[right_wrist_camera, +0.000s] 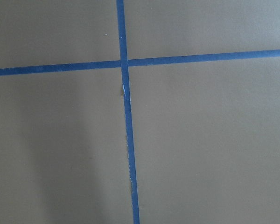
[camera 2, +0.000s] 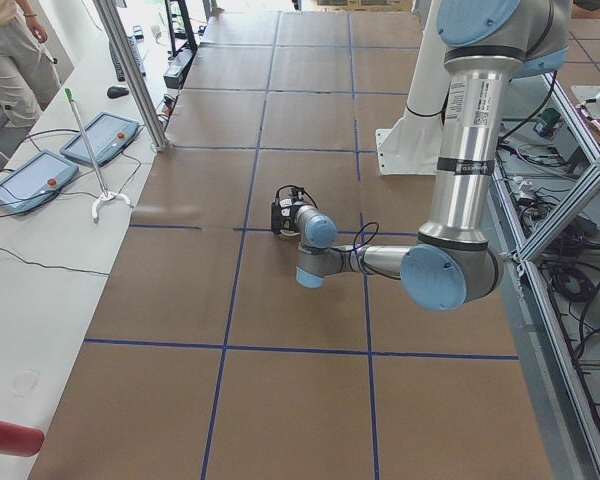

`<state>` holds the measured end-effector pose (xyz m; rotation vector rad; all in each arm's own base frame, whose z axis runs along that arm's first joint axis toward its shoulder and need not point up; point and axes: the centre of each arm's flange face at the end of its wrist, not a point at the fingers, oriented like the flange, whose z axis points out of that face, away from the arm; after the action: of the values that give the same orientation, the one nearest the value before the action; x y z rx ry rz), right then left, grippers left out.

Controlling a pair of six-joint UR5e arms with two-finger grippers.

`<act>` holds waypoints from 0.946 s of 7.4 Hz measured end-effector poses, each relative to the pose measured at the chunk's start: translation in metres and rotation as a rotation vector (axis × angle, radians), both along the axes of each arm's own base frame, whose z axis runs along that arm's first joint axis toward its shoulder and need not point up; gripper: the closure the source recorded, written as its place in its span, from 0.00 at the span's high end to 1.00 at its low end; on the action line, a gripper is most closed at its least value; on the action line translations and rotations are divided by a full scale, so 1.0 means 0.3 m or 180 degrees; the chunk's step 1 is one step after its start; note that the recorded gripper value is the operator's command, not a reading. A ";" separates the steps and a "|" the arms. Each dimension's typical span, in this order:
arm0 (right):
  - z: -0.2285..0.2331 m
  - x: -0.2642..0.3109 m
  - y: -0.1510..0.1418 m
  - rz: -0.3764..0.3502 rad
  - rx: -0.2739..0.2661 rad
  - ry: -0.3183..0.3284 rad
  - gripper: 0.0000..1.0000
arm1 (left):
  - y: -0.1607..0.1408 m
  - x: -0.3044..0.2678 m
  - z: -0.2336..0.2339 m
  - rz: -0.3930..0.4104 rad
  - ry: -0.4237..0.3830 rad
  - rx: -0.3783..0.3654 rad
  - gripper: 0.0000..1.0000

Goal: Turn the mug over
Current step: 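Close the left gripper on the mug's rim and lift it, then carry the mug toward the table center with the left gripper, rotating it upright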

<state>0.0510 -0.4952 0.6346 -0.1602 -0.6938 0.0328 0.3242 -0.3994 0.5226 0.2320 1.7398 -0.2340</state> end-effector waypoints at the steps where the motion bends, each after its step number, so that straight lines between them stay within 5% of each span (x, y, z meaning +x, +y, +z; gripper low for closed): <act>1: 0.000 0.000 0.000 0.0000 -0.0001 0.0000 1.00 | -0.022 0.000 -0.040 0.0077 0.0076 -0.0030 0.00; 5: 0.000 0.000 0.000 0.0000 0.0001 0.0000 1.00 | -0.198 -0.023 -0.256 0.0056 0.0389 -0.0194 0.00; 7: 0.000 0.000 0.000 0.0000 0.0001 0.0000 1.00 | -0.262 -0.030 -0.355 0.0288 0.0009 -0.0472 0.00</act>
<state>0.0510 -0.4953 0.6345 -0.1601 -0.6938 0.0327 0.3151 -0.4780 0.4161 0.0446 1.7224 -0.2958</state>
